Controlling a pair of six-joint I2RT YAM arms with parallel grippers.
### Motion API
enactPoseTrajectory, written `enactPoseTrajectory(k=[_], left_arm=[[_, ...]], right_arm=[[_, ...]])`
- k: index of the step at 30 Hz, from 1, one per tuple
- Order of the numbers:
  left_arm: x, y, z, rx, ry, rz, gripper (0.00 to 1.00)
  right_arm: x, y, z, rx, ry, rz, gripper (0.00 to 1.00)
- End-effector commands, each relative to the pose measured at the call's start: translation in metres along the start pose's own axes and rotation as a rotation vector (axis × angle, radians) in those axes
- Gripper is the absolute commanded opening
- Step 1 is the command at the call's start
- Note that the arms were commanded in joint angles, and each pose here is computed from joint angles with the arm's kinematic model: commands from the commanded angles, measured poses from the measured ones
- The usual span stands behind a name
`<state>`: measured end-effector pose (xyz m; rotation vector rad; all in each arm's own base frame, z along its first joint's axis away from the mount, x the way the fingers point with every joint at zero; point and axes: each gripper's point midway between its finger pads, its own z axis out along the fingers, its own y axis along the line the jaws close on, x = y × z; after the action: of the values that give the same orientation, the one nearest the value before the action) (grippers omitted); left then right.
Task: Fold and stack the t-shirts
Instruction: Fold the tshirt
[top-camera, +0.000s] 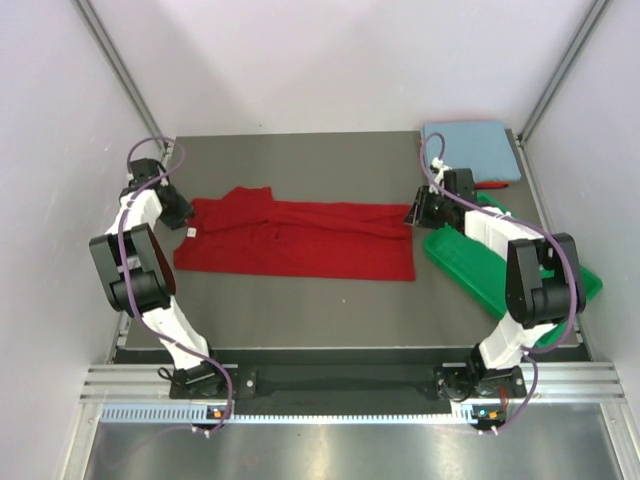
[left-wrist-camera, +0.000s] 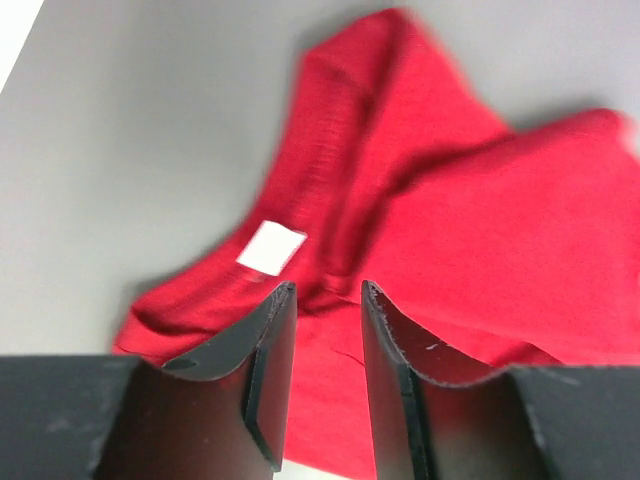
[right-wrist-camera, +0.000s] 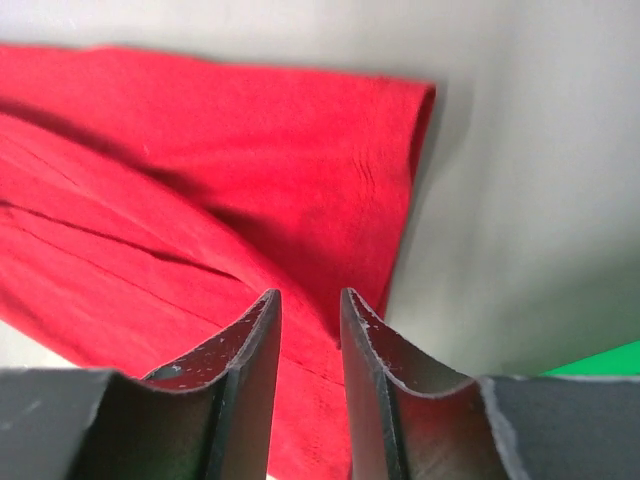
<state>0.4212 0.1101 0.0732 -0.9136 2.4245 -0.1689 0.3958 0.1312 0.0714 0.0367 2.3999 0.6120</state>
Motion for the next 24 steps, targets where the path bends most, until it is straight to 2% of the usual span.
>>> enactPoseTrajectory(k=[1, 5, 10, 15, 24], left_arm=[[-0.034, -0.045, -0.049, 0.102, -0.147, 0.072, 0.38], [-0.037, -0.095, -0.055, 0.315, -0.158, 0.13, 0.42], [-0.059, -0.11, -0.03, 0.33, -0.182, 0.174, 0.45], [-0.071, -0.134, 0.003, 0.446, -0.155, 0.24, 0.46], [-0.039, -0.151, 0.056, 0.52, -0.042, 0.357, 0.5]], right_arm=[[-0.033, 0.024, -0.015, 0.002, -0.056, -0.019, 0.31], [-0.035, 0.047, -0.016, -0.031, -0.061, -0.04, 0.34], [-0.041, 0.08, -0.014, -0.082, -0.067, -0.104, 0.37], [-0.043, 0.099, -0.007, -0.108, -0.061, -0.131, 0.39], [-0.042, 0.127, 0.015, -0.165, -0.025, -0.174, 0.41]])
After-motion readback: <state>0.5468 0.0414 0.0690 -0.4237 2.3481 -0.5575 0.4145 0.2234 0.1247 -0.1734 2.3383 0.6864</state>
